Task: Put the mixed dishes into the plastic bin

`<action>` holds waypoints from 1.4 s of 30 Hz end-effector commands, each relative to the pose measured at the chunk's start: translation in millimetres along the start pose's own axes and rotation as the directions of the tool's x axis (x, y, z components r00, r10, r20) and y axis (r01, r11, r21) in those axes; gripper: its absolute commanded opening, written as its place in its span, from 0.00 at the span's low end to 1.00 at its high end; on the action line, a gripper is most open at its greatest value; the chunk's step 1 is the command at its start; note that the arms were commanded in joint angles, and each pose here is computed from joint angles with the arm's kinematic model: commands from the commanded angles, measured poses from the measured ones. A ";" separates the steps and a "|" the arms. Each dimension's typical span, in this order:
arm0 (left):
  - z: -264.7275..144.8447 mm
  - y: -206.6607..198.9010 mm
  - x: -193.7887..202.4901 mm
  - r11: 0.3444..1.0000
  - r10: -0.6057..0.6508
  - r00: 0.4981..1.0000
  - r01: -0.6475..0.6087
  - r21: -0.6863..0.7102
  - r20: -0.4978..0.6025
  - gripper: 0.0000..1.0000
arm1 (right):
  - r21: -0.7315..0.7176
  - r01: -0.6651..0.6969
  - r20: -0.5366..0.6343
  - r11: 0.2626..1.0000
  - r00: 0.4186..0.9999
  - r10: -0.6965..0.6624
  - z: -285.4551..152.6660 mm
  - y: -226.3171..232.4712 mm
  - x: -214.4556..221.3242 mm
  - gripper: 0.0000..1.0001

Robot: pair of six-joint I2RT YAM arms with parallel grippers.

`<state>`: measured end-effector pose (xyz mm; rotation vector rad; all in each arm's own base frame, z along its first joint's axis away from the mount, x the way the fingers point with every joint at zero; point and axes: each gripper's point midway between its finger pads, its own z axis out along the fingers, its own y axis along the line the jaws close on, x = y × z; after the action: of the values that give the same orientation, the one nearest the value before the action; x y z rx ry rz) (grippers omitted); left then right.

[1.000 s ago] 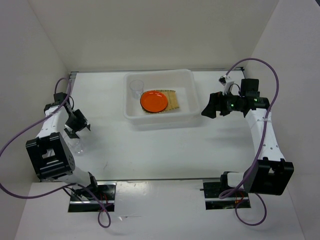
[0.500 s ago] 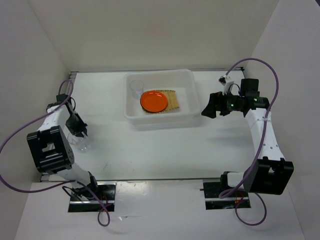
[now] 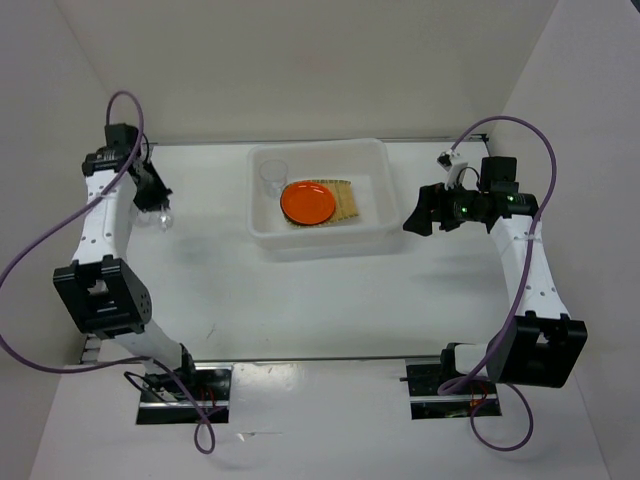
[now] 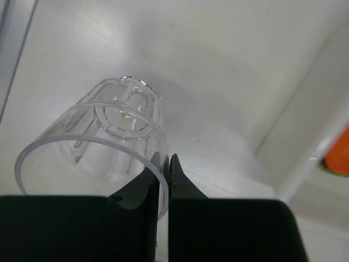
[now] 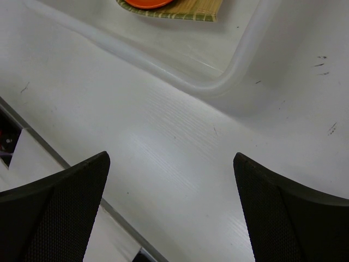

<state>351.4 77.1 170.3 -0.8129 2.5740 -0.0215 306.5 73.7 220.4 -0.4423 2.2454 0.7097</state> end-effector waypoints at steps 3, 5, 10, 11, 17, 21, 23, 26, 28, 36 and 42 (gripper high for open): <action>-85.9 -56.6 -62.4 0.992 -0.053 0.967 0.023 0.123 0.249 0.00 | 0.022 0.030 0.037 0.999 0.999 -0.031 -6.6 -2.5 -17.4 0.99; -98.4 -89.2 -67.2 0.974 -0.028 0.965 -0.032 0.222 0.260 0.00 | 0.022 0.039 0.037 0.999 0.999 -0.040 -6.7 -2.9 -17.4 0.99; -128.6 -182.0 -70.6 0.873 0.148 0.924 -0.289 0.392 0.352 0.00 | 0.022 0.039 0.037 0.999 0.999 -0.040 -6.7 -2.9 -17.4 0.99; -132.7 -204.1 -57.6 0.840 0.209 0.907 -0.359 0.408 0.366 0.00 | 0.029 0.034 0.040 0.999 0.999 -0.035 -8.1 -5.5 -17.5 0.99; -100.1 -266.8 27.4 0.704 0.476 0.838 -0.545 0.456 0.266 0.00 | 0.036 0.037 0.031 0.999 0.999 -0.038 -8.4 -6.8 -15.3 0.99; -65.8 -264.9 64.3 0.718 0.585 0.792 -0.606 0.343 0.174 0.00 | 0.036 0.037 0.031 0.999 0.999 -0.038 -8.4 -6.8 -15.3 0.99; -52.4 -258.6 74.4 0.730 0.600 0.789 -0.606 0.317 0.128 0.00 | 0.036 0.037 0.031 0.999 0.999 -0.038 -8.4 -6.8 -15.3 0.99; -37.5 -253.0 88.6 0.728 0.623 0.778 -0.613 0.306 0.076 0.00 | 0.036 0.037 0.031 0.999 0.999 -0.038 -8.4 -6.8 -15.3 0.99; -27.4 -249.6 94.8 0.737 0.625 0.779 -0.607 0.299 0.042 0.00 | 0.036 0.037 0.031 0.999 0.999 -0.038 -8.4 -6.8 -15.3 0.99; 17.0 -243.0 132.8 0.725 0.669 0.742 -0.640 0.256 -0.038 0.00 | 0.043 0.040 0.021 0.998 0.999 -0.041 -8.8 -8.0 -13.1 0.99; 38.8 -245.2 154.5 0.709 0.692 0.717 -0.652 0.269 -0.083 0.00 | 0.052 0.049 0.018 0.997 0.999 -0.050 -10.5 -8.9 -14.0 0.99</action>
<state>381.0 -204.4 112.8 0.2804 2.8273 -0.1625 309.6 66.2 218.5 -0.4434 2.2537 0.6650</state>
